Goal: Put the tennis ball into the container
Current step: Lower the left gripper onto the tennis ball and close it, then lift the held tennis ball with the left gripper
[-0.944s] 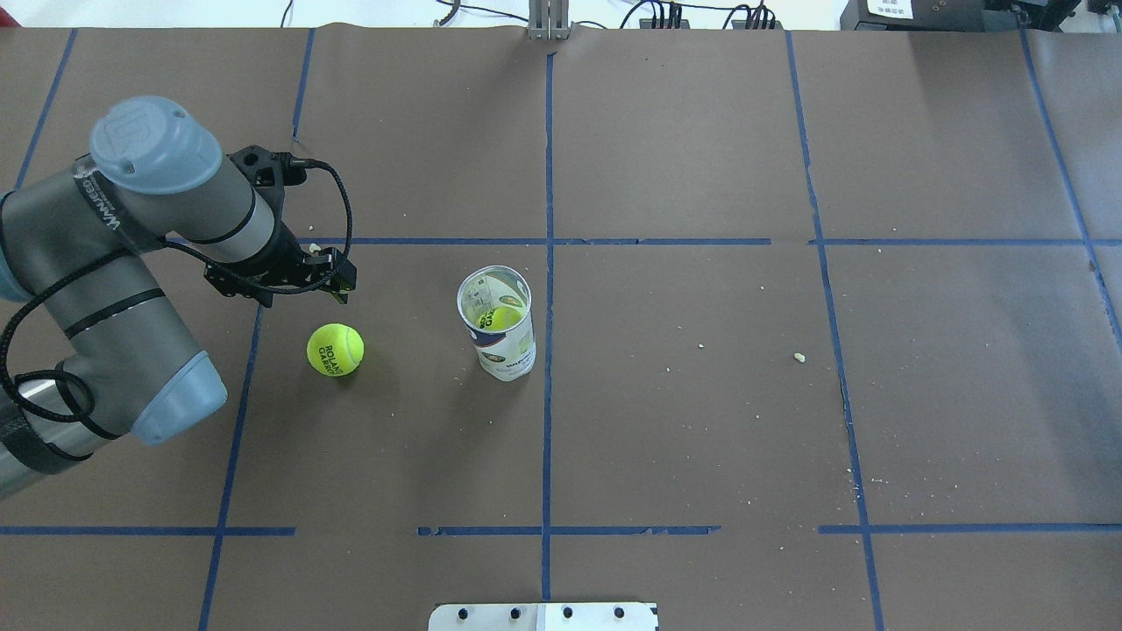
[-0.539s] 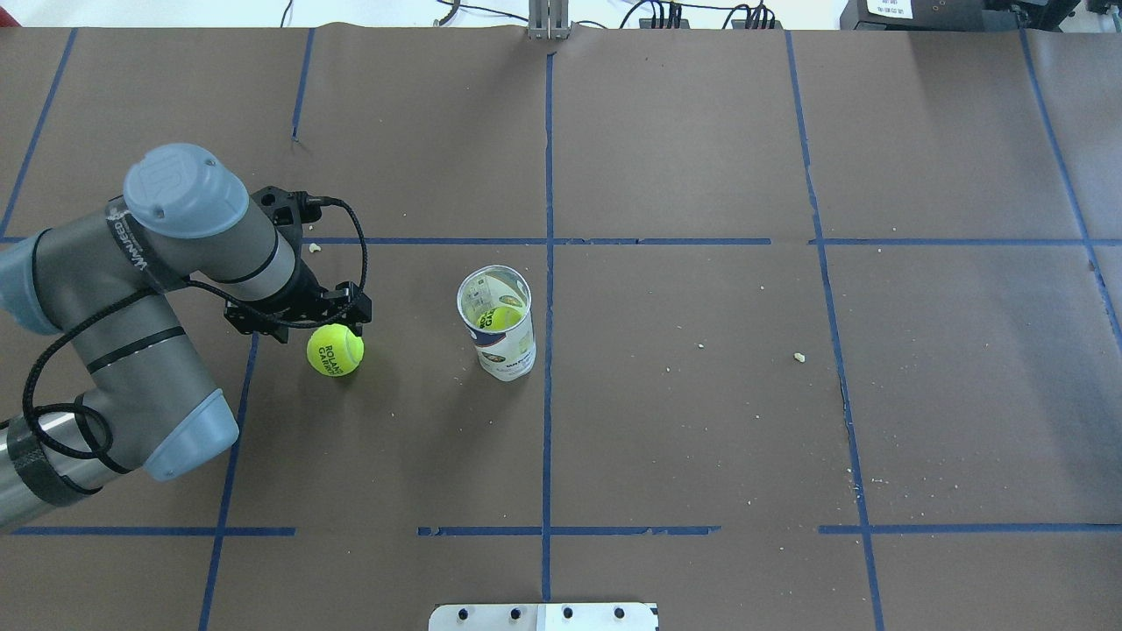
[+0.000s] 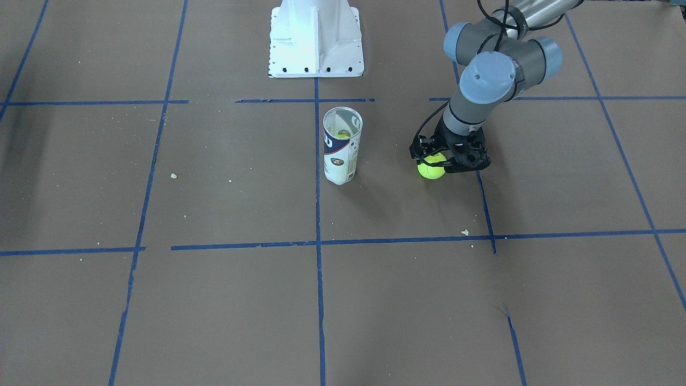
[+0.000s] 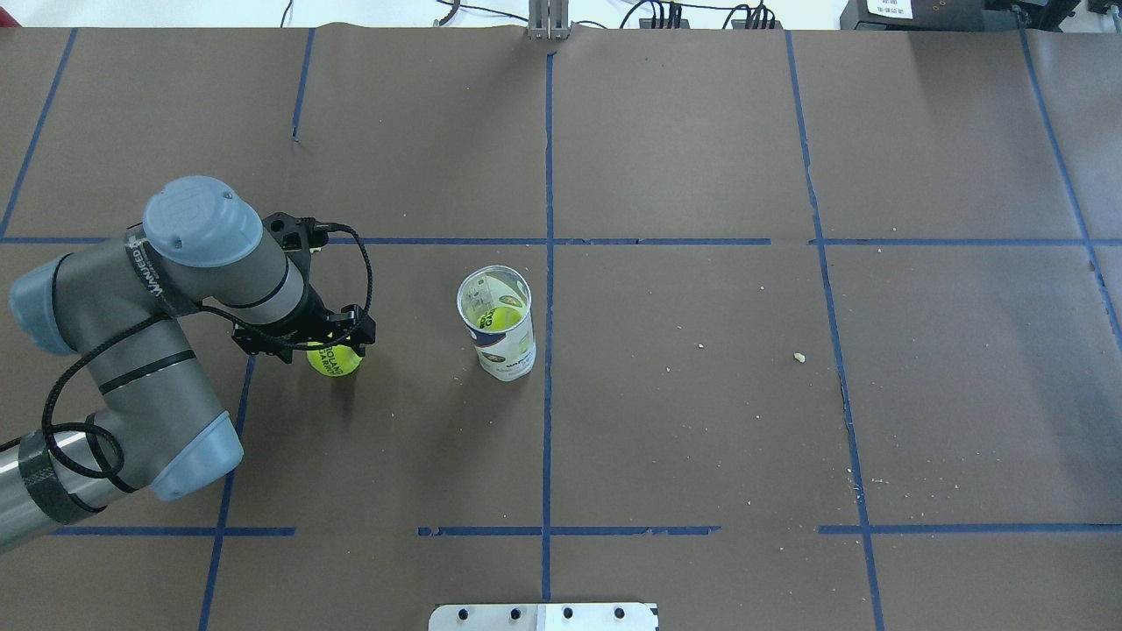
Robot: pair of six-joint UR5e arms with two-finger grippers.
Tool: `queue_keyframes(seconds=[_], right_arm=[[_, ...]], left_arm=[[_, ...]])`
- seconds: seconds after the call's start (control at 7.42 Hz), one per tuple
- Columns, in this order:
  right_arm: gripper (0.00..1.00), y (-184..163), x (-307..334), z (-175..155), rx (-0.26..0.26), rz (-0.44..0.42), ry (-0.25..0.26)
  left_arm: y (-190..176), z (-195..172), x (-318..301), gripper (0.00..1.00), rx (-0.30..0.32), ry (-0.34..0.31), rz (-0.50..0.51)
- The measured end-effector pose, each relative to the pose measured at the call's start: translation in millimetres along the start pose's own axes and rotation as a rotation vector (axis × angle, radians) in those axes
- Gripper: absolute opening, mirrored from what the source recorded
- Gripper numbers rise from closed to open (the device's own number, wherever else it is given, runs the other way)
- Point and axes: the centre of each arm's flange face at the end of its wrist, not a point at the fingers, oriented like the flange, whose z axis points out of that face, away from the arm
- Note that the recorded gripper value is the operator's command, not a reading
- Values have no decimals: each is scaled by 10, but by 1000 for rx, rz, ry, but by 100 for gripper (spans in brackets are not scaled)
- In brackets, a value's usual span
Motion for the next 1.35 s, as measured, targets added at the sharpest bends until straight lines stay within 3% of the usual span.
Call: queue_keyframes(seconds=[0.4, 0.54, 0.67, 0.81, 0.94, 1.21, 1.35], right_arm=[[100, 0, -1, 1, 0, 0, 0], [100, 0, -1, 1, 0, 0, 0], [100, 0, 0, 0, 0, 0, 0], [100, 0, 0, 0, 0, 0, 0], [100, 0, 0, 0, 0, 0, 0], [100, 0, 0, 0, 0, 0, 0], [100, 0, 0, 0, 0, 0, 0]], left_arm=[[-15, 69, 51, 100, 1, 13, 13], [-21, 82, 56, 91, 4, 20, 18], [-23, 88, 58, 56, 5, 23, 21], [-23, 91, 55, 13, 5, 24, 23], [-20, 88, 47, 0, 6, 24, 24], [10, -200, 51, 0, 25, 43, 26], [26, -623, 42, 0, 43, 37, 7]])
